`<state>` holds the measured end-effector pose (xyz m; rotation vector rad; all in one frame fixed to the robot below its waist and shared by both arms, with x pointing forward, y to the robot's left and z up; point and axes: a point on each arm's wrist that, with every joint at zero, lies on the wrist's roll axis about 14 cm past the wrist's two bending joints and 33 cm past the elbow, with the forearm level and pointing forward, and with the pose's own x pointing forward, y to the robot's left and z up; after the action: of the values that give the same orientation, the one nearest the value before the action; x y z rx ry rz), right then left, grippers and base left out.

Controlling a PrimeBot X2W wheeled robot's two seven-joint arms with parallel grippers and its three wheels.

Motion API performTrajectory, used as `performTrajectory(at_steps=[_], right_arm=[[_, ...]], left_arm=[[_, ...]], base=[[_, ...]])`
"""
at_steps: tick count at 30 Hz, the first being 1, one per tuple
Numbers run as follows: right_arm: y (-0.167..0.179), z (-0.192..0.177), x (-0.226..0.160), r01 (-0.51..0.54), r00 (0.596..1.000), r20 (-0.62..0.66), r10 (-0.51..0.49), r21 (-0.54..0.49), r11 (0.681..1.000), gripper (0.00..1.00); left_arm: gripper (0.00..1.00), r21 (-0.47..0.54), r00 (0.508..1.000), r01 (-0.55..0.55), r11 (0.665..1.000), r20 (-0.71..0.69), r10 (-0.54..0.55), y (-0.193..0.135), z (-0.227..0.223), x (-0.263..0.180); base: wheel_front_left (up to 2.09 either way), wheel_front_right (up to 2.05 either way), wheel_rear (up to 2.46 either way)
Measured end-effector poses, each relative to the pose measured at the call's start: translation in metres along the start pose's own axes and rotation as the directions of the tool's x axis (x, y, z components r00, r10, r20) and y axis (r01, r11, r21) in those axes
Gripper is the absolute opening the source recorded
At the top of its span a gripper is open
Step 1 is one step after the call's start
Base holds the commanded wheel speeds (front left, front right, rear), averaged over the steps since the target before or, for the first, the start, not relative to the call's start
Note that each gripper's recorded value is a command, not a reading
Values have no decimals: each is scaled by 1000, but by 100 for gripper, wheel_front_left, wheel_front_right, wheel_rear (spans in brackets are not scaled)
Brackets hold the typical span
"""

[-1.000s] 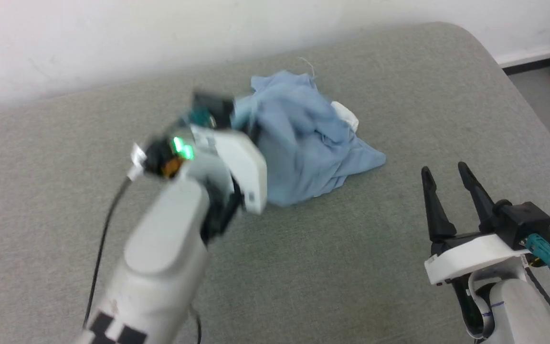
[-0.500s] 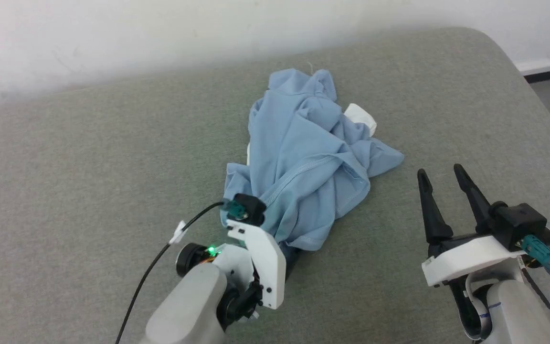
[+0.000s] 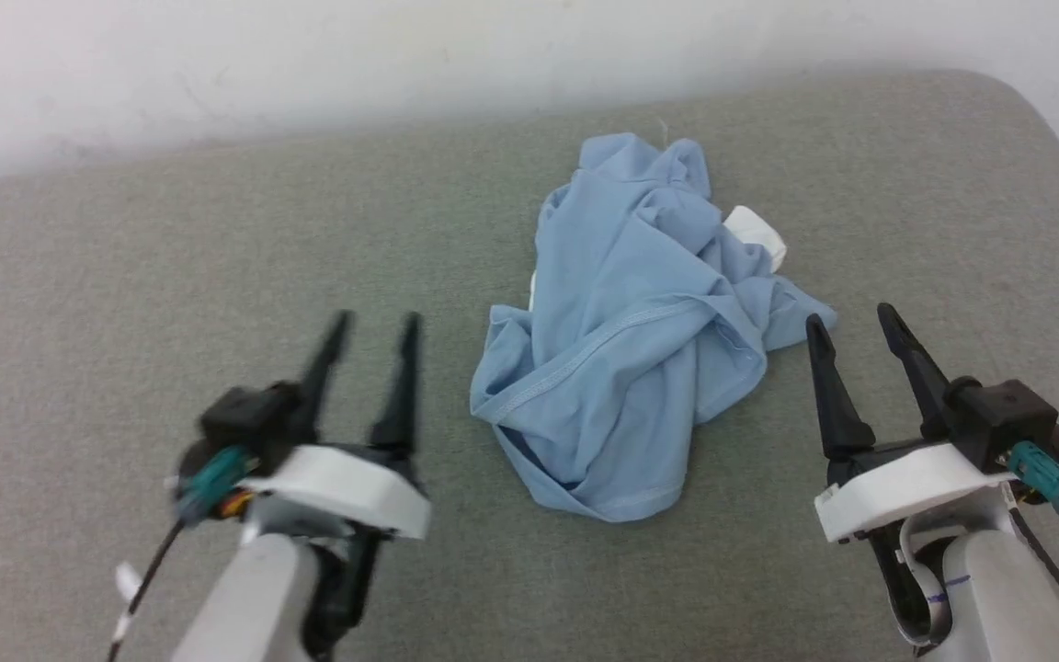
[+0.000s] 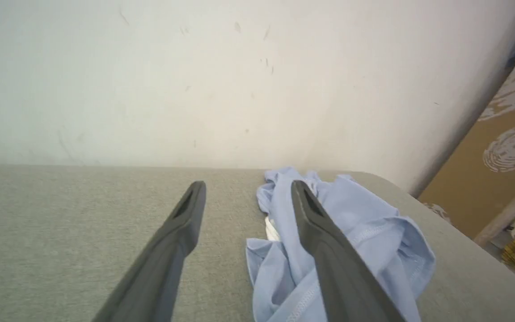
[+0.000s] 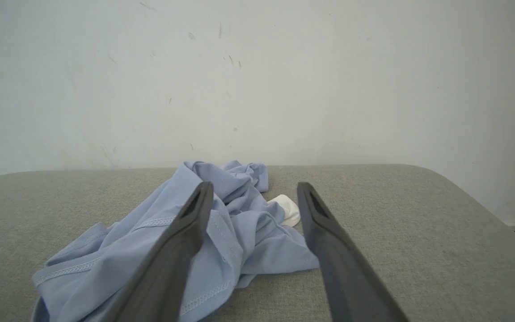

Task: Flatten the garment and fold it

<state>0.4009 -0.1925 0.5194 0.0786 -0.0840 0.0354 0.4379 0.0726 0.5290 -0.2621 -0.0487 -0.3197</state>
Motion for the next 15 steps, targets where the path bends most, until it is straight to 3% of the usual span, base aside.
performTrajectory(at_steps=[5, 9, 12, 15], right_arm=[[17, 10, 26, -56, 998, -12, 56, -10, 998, 100], [35, 7, 56, -111, 987, -114, 109, -14, 994, 100], [46, -12, 73, -140, 952, -271, 139, 15, 990, 100], [56, -33, 84, -165, 892, -424, 159, 24, 986, 100]], left_arm=[[100, 104, 985, -144, 984, 106, 133, 45, 22, -14], [100, 147, 961, -231, 962, 187, 202, 66, 45, -24], [100, 145, 946, -287, 947, 201, 256, 77, 46, -36], [100, 143, 935, -326, 934, 193, 297, 86, 42, -45]], base=[[0, 0, 0], [0, 0, 0], [0, 0, 0], [0, 0, 0]])
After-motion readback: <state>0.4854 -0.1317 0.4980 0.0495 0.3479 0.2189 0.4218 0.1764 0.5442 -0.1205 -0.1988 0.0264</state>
